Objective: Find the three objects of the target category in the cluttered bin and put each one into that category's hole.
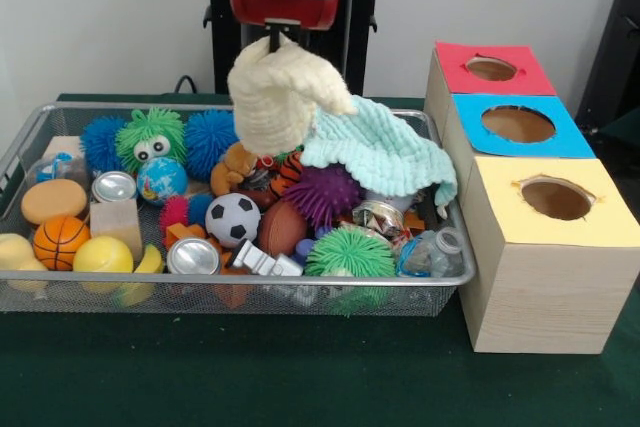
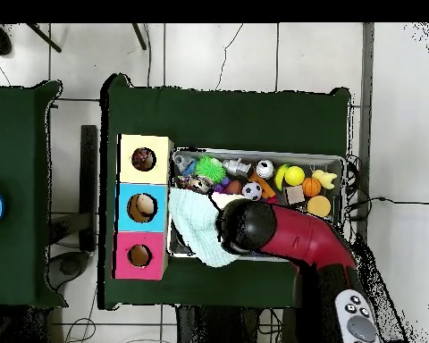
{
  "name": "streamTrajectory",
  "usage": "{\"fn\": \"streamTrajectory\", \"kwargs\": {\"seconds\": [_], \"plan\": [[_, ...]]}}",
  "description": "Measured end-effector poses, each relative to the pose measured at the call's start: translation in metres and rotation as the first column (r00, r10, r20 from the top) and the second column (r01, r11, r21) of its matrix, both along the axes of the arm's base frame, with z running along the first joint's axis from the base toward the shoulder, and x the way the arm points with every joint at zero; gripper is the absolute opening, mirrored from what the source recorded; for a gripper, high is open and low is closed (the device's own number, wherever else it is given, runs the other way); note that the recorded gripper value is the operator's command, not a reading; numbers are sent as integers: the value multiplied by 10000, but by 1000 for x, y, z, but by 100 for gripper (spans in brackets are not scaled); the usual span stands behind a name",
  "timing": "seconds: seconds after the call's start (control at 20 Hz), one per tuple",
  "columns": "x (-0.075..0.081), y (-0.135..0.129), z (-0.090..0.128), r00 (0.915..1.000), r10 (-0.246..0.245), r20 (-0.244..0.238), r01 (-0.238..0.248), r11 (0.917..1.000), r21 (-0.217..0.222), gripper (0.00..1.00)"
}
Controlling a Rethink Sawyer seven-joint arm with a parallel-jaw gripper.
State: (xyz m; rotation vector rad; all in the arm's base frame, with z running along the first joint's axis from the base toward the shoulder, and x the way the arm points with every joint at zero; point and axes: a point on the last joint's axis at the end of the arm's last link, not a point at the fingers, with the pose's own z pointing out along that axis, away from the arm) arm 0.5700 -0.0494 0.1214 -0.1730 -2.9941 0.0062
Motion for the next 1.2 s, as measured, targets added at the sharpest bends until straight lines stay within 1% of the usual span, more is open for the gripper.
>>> {"fn": "streamTrajectory", "kwargs": {"seconds": [0.15,0.35,0.45,0.5,0.7,0.95,1.2], "plan": [[3,-15,-4,9997,-229,3,229,9997,-2,0],[10,-51,-15,9969,-780,52,780,9969,-14,0],[12,-64,-18,9956,-937,70,937,9956,-34,0],[14,-81,-23,9938,-1104,111,1106,9938,-100,0],[16,-110,-32,9907,-1355,143,1357,9906,-174,0],[16,-132,-42,9897,-1418,166,1422,9895,-240,0],[15,-140,-54,9921,-1246,119,1249,9919,-247,0]]}}
